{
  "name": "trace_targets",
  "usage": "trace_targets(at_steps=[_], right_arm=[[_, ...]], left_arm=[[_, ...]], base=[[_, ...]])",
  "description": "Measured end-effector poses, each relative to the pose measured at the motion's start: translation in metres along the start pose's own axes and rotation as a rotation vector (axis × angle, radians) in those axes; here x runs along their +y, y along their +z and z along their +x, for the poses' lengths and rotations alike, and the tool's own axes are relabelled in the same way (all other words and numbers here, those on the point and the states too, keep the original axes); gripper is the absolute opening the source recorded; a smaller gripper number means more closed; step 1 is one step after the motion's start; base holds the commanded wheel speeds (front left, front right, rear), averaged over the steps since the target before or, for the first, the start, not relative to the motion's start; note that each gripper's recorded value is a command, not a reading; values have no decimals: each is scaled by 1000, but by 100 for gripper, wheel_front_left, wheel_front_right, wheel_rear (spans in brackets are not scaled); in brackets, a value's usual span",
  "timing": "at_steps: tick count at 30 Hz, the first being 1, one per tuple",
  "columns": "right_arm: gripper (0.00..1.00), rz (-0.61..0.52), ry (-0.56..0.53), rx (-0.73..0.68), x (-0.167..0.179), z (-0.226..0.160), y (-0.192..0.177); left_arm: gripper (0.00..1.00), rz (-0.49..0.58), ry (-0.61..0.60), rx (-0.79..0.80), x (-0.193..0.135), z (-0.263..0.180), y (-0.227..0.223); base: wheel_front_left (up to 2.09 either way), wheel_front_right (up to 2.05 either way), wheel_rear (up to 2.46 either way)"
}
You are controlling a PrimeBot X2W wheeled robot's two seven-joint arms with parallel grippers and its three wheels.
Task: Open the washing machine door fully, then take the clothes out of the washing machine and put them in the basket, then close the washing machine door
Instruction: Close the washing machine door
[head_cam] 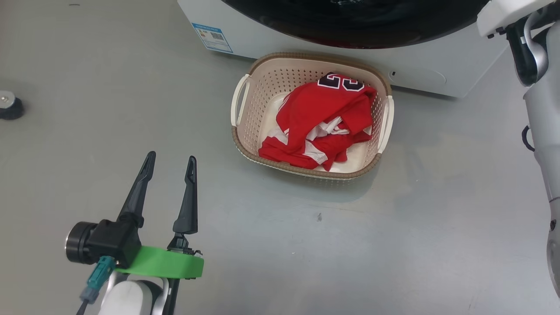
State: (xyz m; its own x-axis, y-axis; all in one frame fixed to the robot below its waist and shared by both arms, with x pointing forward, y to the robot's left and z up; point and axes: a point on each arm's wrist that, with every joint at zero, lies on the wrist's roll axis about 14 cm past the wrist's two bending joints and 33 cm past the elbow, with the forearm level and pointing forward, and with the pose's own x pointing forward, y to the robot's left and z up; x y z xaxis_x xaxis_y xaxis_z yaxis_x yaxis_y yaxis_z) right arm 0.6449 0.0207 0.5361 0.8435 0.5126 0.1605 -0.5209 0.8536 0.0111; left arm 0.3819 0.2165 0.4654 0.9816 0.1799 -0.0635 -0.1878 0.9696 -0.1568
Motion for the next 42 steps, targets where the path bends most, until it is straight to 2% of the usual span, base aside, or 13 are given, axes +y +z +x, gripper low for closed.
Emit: trace_targets(at_steps=[11,19,20,21,22,23,24,35,42], right_arm=[[0,82,18,-12,29,-32,5],[0,126,-29,0,26,-72,3],[18,129,-37,13,25,-79,-1],[29,137,-46,24,25,-87,-5],[44,145,-54,35,25,-95,-8],[79,153,-64,44,25,-102,-10],[100,161,-74,51,25,-110,-12],[100,177,-164,77,19,-175,-11],[100,191,-276,92,3,-222,-11]], left_arm=[[100,-7,-24,-41,-7,3,12],[100,1,-56,-72,-14,3,21],[100,0,-61,-75,-16,3,22],[100,-1,-67,-78,-17,3,23],[100,-3,-72,-79,-18,2,24],[100,-5,-77,-80,-20,2,24],[100,-8,-83,-79,-22,0,24],[100,-15,-159,-57,-40,-11,17],[100,-23,-209,-58,-54,-17,18]], base=[[0,0,0],[0,0,0],[0,0,0],[0,0,0],[0,0,0],[0,0,0],[0,0,0],[0,0,0],[0,0,0]])
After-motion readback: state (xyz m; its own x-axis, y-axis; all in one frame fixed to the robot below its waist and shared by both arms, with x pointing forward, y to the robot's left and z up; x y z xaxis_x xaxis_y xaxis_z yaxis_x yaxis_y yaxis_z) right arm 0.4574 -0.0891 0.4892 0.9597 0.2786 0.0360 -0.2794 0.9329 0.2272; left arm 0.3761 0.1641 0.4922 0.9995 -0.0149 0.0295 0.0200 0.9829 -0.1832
